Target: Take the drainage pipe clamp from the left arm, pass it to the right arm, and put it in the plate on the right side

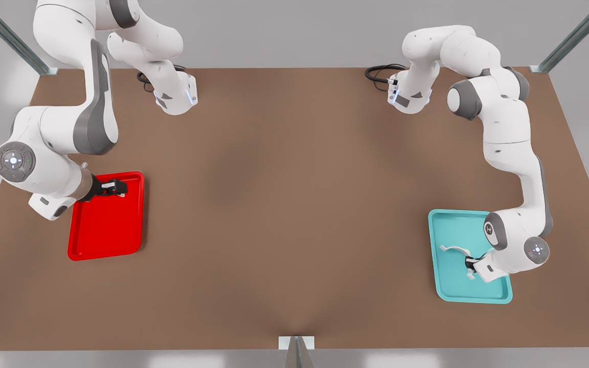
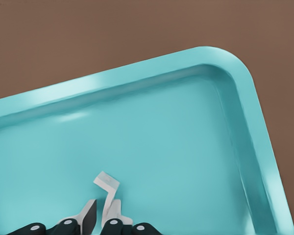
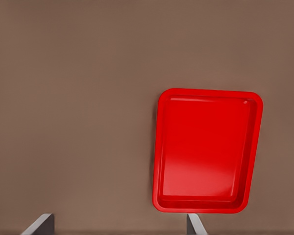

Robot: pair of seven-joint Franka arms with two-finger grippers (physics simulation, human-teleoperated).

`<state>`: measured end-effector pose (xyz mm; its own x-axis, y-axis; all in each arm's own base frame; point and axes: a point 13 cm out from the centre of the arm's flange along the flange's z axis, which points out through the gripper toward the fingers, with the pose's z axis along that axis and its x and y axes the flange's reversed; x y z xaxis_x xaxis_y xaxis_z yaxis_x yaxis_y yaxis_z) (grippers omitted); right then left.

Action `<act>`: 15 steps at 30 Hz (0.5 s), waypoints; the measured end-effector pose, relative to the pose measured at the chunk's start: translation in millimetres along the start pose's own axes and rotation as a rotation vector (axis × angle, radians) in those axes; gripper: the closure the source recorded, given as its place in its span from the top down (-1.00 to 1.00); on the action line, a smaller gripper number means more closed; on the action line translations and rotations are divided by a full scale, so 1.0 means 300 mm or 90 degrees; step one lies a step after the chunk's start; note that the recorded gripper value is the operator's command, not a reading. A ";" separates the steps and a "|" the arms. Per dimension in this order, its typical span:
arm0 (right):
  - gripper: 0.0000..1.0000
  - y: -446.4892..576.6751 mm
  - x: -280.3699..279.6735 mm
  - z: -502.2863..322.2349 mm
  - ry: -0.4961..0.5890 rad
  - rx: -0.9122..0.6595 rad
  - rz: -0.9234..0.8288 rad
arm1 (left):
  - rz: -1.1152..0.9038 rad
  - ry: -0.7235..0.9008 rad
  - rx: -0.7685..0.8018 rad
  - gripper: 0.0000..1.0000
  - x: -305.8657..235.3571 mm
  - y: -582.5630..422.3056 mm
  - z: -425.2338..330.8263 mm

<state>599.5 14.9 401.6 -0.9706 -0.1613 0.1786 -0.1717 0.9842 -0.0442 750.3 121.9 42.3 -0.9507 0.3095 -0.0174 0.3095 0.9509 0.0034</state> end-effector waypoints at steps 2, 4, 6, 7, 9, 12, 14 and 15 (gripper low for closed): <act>1.00 0.000 0.000 0.001 0.000 0.000 0.000 | 0.004 0.000 0.000 -0.34 -0.003 -0.006 0.001; 1.00 0.000 -0.002 0.007 0.002 0.000 0.000 | 0.007 0.001 0.000 -0.35 -0.004 -0.011 0.004; 1.00 0.000 -0.005 0.011 0.004 0.000 0.000 | 0.009 0.001 0.000 -0.44 -0.005 -0.015 0.004; 1.00 0.000 -0.005 0.013 0.004 0.000 0.000 | 0.010 0.001 0.001 -0.45 -0.005 -0.017 0.006; 1.00 0.000 -0.006 0.015 0.005 0.000 -0.001 | 0.010 0.002 0.001 -0.45 -0.004 -0.018 0.011; 1.00 0.000 -0.006 0.016 0.005 0.000 -0.001 | 0.011 0.004 0.001 -0.45 -0.002 -0.021 0.019; 1.00 0.000 -0.006 0.016 0.005 0.000 -0.001 | 0.011 0.004 0.001 -0.57 -0.002 -0.020 0.020; 1.00 0.000 -0.006 0.016 0.005 0.000 -0.001 | 0.010 0.003 0.000 -0.57 -0.002 -0.019 0.019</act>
<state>600.6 14.8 396.6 -0.9691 -0.1618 0.1861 -0.1728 0.9840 -0.0443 749.3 116.1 36.5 -0.9457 0.3250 -0.0118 0.3249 0.9457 0.0030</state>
